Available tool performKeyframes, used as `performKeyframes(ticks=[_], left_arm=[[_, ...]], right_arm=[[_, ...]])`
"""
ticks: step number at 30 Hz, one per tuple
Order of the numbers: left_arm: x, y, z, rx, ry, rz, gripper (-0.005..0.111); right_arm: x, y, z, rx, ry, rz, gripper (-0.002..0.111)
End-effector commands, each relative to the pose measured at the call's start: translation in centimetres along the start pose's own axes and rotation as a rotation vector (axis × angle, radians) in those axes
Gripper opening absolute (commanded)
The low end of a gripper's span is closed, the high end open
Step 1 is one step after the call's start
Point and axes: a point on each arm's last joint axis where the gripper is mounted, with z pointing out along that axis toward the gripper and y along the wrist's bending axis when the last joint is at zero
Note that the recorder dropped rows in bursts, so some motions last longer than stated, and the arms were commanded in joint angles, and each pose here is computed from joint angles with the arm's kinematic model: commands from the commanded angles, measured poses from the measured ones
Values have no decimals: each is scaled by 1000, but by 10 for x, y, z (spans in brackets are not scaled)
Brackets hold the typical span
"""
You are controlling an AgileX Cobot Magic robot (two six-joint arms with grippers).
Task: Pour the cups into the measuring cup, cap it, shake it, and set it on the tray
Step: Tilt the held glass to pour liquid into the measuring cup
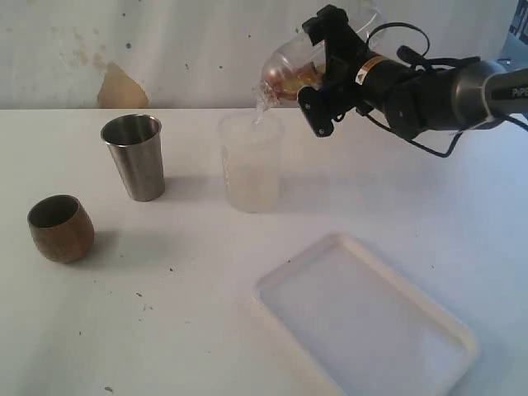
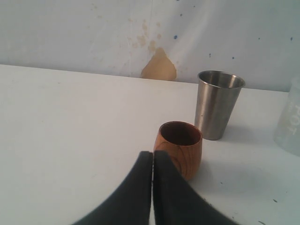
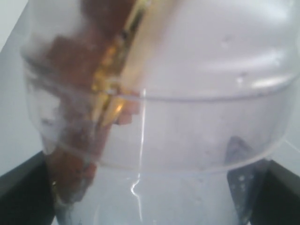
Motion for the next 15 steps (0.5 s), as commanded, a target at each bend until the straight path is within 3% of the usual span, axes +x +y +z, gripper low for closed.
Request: performKeyframes(ticks=[1,15], left_arm=[[1,0,0,0,-4,-4,1],[1,0,0,0,-4,-4,1]], right_arm=[[6,-19,-5,90,29,10,0],[2,-28,-8,113,21,6,0]])
